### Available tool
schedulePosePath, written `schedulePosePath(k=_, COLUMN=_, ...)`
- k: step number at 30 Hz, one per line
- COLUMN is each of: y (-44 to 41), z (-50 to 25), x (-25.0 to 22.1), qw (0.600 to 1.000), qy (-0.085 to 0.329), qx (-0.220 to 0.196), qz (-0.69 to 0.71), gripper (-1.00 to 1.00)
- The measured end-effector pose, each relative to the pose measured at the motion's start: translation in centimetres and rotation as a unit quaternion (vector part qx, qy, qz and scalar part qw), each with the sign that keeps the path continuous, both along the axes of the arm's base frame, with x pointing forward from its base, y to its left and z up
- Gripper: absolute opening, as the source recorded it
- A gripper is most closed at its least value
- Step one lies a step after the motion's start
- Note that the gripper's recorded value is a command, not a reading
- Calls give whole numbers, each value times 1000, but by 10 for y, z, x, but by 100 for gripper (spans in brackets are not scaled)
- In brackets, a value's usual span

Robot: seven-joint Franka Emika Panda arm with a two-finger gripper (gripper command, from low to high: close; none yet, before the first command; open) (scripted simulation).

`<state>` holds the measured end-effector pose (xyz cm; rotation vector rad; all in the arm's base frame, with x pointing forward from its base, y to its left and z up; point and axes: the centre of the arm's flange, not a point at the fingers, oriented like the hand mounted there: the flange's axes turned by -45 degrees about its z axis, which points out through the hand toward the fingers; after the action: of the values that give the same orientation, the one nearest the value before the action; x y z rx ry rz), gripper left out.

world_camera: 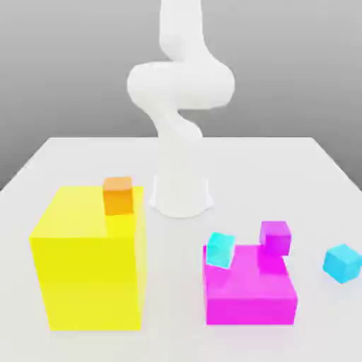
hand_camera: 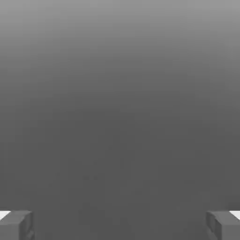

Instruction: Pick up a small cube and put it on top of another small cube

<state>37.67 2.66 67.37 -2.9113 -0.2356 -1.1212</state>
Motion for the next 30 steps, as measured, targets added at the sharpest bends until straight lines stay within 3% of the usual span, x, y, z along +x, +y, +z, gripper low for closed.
schedulePosePath(k=6, y=83, z=-100, x=47, qw=976, qy=67, qx=-72, qz=192, gripper=0)
schedulePosePath(k=12, y=172, z=-206, x=51, qw=908, qy=116, qx=-144, qz=375, gripper=0)
schedulePosePath(k=18, y=250, z=-314, x=15, qw=798, qy=151, qx=-213, qz=543, gripper=0)
schedulePosePath(k=27, y=317, z=-466, x=-88, qw=567, qy=177, qx=-304, qz=744, gripper=0)
schedulePosePath(k=30, y=319, z=-503, x=-96, qw=547, qy=179, qx=-310, qz=757, gripper=0)
